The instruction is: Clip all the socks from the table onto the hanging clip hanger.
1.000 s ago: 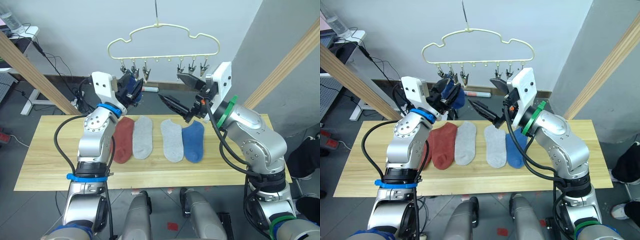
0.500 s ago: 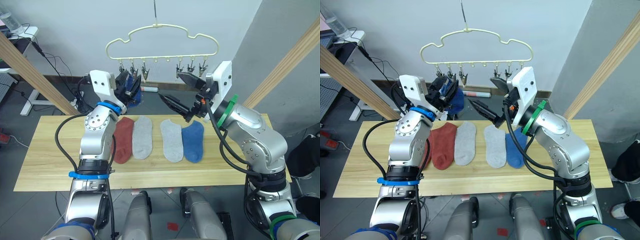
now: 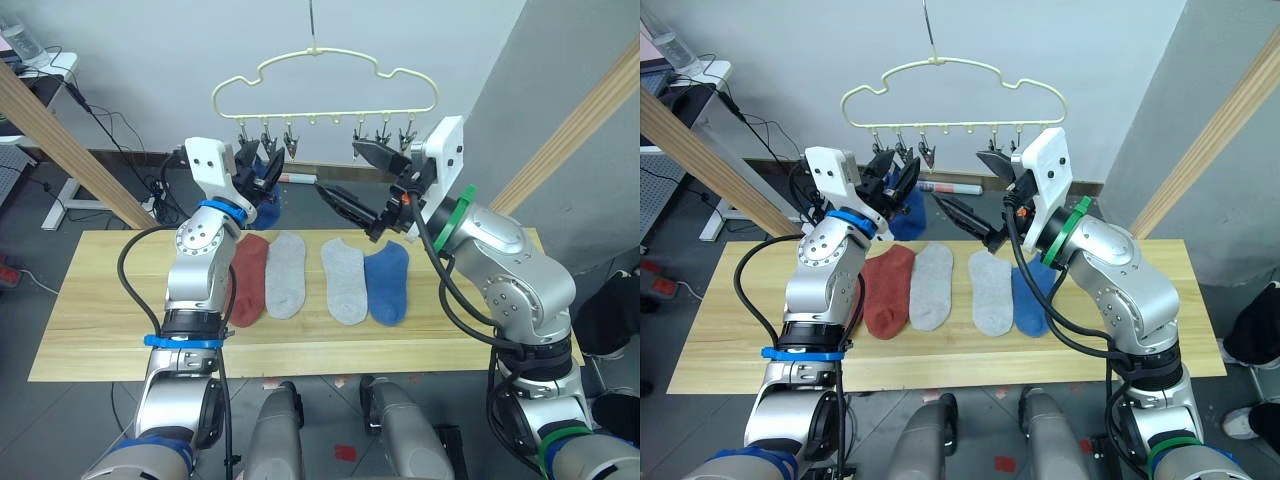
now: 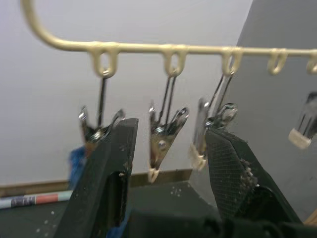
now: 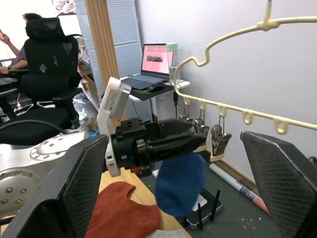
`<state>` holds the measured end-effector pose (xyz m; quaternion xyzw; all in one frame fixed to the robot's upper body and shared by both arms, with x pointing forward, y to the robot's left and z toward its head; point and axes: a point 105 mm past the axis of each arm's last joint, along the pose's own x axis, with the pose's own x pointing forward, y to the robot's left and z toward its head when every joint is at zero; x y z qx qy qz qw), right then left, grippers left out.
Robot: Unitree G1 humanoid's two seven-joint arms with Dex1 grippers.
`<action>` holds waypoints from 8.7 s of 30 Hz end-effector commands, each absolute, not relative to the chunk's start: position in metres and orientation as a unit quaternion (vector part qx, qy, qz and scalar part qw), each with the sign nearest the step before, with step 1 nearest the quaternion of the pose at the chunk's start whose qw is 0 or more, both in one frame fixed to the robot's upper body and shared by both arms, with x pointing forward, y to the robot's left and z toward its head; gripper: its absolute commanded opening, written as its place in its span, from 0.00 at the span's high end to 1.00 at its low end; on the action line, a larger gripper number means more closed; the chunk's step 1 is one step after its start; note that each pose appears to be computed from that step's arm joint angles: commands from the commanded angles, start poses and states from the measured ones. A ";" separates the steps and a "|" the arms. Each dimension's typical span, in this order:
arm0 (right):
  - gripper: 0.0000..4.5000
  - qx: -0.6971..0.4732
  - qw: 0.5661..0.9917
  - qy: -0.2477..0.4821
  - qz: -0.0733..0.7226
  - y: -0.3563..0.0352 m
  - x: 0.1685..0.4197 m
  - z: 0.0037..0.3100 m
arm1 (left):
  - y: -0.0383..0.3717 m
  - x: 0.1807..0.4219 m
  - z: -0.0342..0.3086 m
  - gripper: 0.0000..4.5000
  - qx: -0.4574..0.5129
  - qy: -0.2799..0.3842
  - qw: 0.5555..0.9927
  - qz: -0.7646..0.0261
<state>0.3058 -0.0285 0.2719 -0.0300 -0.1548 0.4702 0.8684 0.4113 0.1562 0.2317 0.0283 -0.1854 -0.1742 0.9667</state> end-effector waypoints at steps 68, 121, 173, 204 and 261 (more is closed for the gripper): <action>0.00 -0.034 0.862 -0.182 0.472 -0.027 0.297 0.284 | 0.158 0.425 0.259 0.89 0.061 -0.238 0.956 -0.163; 0.99 -0.268 0.839 0.123 0.457 -0.088 0.363 0.087 | 0.164 0.383 0.230 0.99 -0.118 0.053 0.952 -0.277; 0.99 -0.255 0.823 -0.172 0.478 0.032 0.337 0.229 | 0.149 0.379 0.234 0.99 -0.375 0.135 0.870 -0.289; 0.01 -0.173 0.864 -0.066 0.469 -0.016 0.342 0.197 | 0.149 0.346 0.220 0.00 -0.091 0.064 0.940 -0.323; 0.00 -0.027 0.861 -0.152 0.486 -0.041 0.289 0.258 | 0.122 0.404 0.225 0.46 0.063 -0.196 0.960 -0.191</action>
